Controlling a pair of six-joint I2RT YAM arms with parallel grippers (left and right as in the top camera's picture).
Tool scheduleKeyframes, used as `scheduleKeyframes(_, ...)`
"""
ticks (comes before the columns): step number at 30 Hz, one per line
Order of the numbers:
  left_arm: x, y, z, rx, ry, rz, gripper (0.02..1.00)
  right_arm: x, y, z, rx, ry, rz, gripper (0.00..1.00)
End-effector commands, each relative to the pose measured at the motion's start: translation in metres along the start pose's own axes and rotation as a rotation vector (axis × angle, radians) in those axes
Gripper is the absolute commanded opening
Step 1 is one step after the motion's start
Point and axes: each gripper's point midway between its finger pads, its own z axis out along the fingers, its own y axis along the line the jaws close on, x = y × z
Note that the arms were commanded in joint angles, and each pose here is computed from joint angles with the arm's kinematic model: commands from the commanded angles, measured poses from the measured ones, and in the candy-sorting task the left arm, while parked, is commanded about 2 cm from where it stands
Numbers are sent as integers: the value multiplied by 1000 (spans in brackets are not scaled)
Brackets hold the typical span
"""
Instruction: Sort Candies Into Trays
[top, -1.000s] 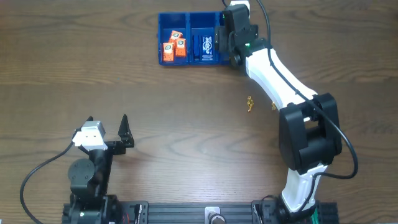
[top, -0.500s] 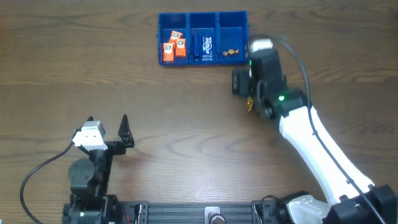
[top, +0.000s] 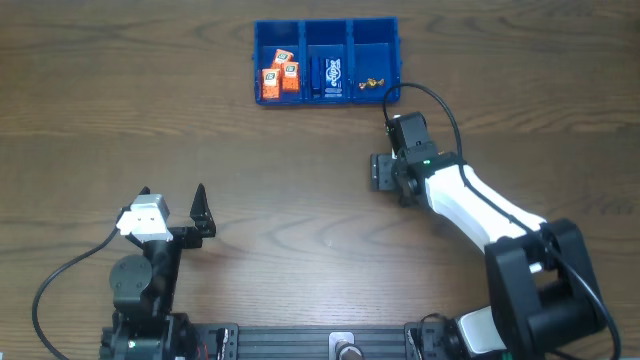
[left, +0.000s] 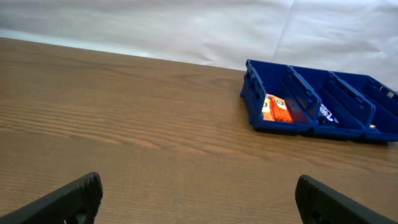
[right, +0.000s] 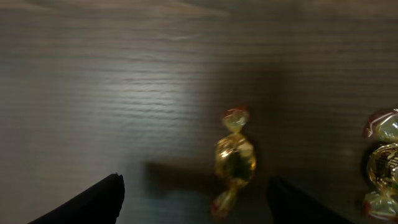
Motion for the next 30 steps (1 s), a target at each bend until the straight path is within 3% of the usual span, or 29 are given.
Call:
scheduleKeyframes(1,16,2,1,-4,50,-13,998,-5,-17,6,64,-21,61,720)
scheduleKeyframes(12,16,2,1,-3,51,-13,998,-3,-24,20,87,-9,70,581)
scheduleKeyframes(20,16,2,1,-3,51,-13,998,-4,-24,20,86,-11,70,231)
scheduleKeyframes(26,16,2,1,-4,51,-13,996,-7,-22,17,78,-18,73,102)
scheduleKeyframes(30,16,2,1,-4,51,-13,998,-53,-2,-23,42,-121,37,93)
